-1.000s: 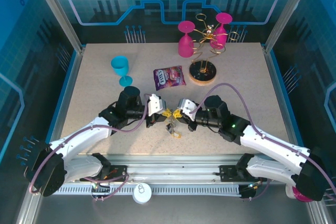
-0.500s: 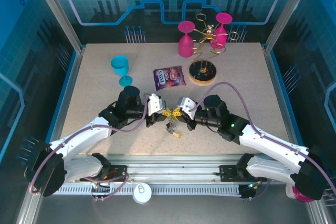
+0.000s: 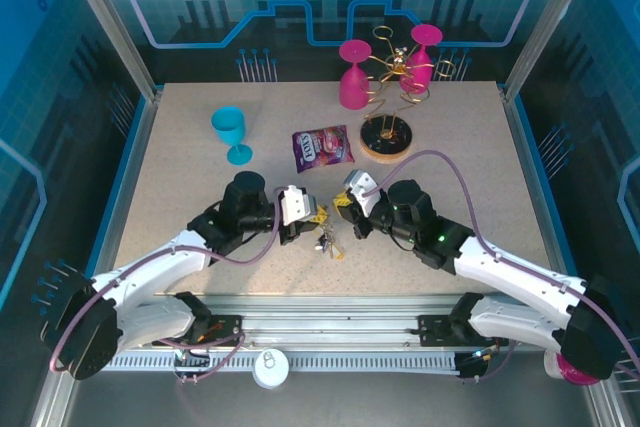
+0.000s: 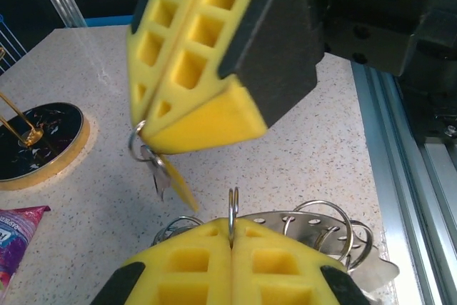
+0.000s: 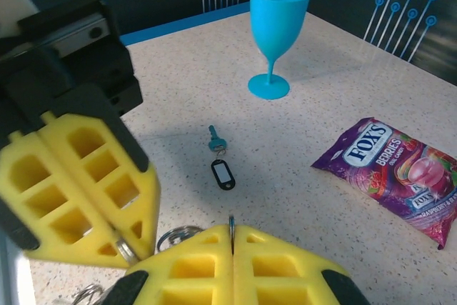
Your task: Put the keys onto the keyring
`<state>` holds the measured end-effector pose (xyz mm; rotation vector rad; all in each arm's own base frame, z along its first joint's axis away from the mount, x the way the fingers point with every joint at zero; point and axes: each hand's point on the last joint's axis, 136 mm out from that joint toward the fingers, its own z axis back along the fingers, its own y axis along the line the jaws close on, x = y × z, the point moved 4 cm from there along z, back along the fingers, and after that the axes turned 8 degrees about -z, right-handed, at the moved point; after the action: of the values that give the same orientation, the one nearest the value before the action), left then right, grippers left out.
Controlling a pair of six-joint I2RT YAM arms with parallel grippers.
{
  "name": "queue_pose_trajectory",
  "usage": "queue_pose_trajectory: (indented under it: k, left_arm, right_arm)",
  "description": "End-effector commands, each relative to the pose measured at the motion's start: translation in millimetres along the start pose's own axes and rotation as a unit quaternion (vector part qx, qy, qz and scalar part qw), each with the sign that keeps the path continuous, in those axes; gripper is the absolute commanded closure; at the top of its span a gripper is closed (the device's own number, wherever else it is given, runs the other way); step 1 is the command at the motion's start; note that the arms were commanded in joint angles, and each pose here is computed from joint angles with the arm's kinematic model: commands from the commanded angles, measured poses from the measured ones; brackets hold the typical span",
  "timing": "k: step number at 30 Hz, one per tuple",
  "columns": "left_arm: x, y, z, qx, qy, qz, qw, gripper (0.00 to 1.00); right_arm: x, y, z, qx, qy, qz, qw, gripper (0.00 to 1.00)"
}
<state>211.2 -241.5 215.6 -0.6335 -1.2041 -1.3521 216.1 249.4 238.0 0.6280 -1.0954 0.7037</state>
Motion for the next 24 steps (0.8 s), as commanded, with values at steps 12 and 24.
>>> queue_pose_trajectory:
  k: [12,24]
  left_arm:
    - [16.8,17.8,14.4,0.154,-0.036,-0.149,0.976,1.00]
    - [12.6,3.9,14.1,0.146,-0.041,-0.241,0.959,1.00]
  right_arm:
    - [-9.5,17.7,15.8,0.051,-0.030,0.095,0.994,1.00]
    - [-3.4,32.3,6.8,0.106,-0.051,0.152,0.981,1.00]
